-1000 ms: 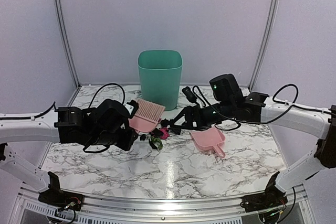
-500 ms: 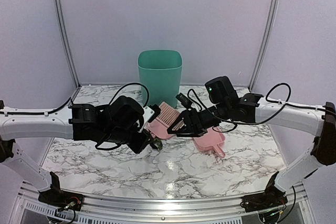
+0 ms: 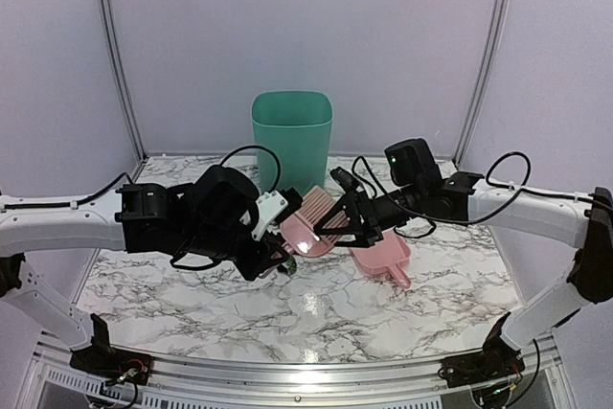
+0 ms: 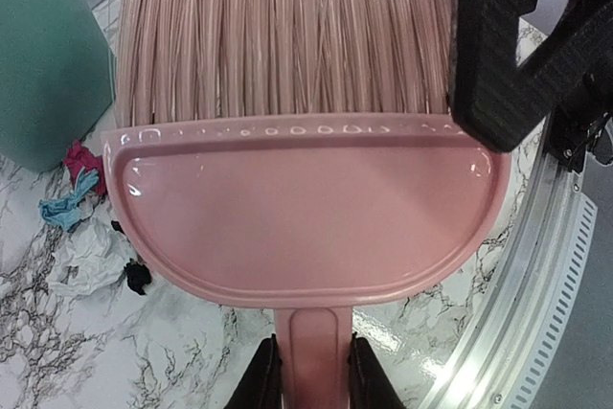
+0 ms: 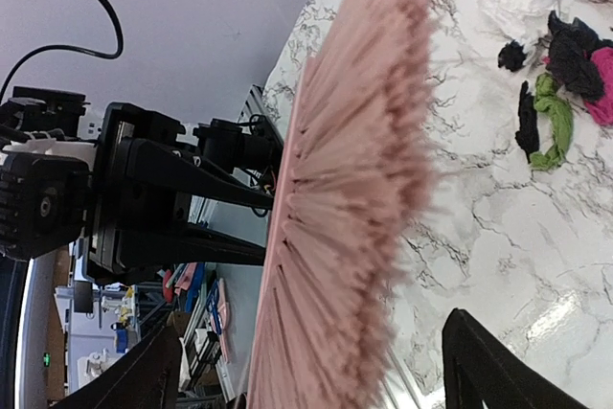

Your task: Sweep away the paper scraps from the table

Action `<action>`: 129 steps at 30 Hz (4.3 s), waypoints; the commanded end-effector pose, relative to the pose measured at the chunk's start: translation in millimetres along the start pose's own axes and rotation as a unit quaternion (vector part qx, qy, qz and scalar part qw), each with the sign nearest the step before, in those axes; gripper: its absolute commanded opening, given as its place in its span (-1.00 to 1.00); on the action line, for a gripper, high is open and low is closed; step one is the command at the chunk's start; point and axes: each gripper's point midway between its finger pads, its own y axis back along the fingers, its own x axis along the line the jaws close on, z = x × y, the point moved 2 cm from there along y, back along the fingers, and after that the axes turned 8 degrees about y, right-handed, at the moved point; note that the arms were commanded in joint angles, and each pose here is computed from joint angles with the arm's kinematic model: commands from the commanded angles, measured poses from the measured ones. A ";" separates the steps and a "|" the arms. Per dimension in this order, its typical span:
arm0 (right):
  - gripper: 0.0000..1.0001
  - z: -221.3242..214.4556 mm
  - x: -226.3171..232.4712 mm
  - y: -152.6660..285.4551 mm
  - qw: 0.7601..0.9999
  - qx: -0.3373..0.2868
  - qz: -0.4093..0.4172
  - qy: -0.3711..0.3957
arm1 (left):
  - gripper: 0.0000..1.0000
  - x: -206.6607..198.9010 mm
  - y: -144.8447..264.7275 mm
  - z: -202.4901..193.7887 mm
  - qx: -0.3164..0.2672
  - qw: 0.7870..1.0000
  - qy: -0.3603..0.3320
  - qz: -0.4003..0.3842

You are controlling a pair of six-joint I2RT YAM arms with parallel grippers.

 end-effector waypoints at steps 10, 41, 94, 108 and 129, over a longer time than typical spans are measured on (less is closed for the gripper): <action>-0.18 0.0 15.9 -2.4 0.998 0.016 0.054 0.005 | -1.00 -15.3 -1.0 22.1 -0.019 0.999 -0.041 -0.020; -1.00 66.0 -0.5 26.1 0.968 -0.191 -0.106 0.127 | 0.90 52.6 110.2 52.8 -0.192 0.970 0.071 0.133; -1.00 91.6 132.9 13.2 0.924 -0.239 0.196 0.225 | -0.22 43.0 152.4 103.8 -0.259 0.864 0.260 -0.345; -1.00 93.8 130.6 9.7 0.926 -0.237 0.186 0.229 | -0.47 44.2 142.5 100.7 -0.248 0.866 0.266 -0.343; 0.43 93.8 81.3 4.8 0.943 -0.221 0.006 0.251 | -1.00 67.5 140.9 89.1 -0.269 0.873 0.309 -0.264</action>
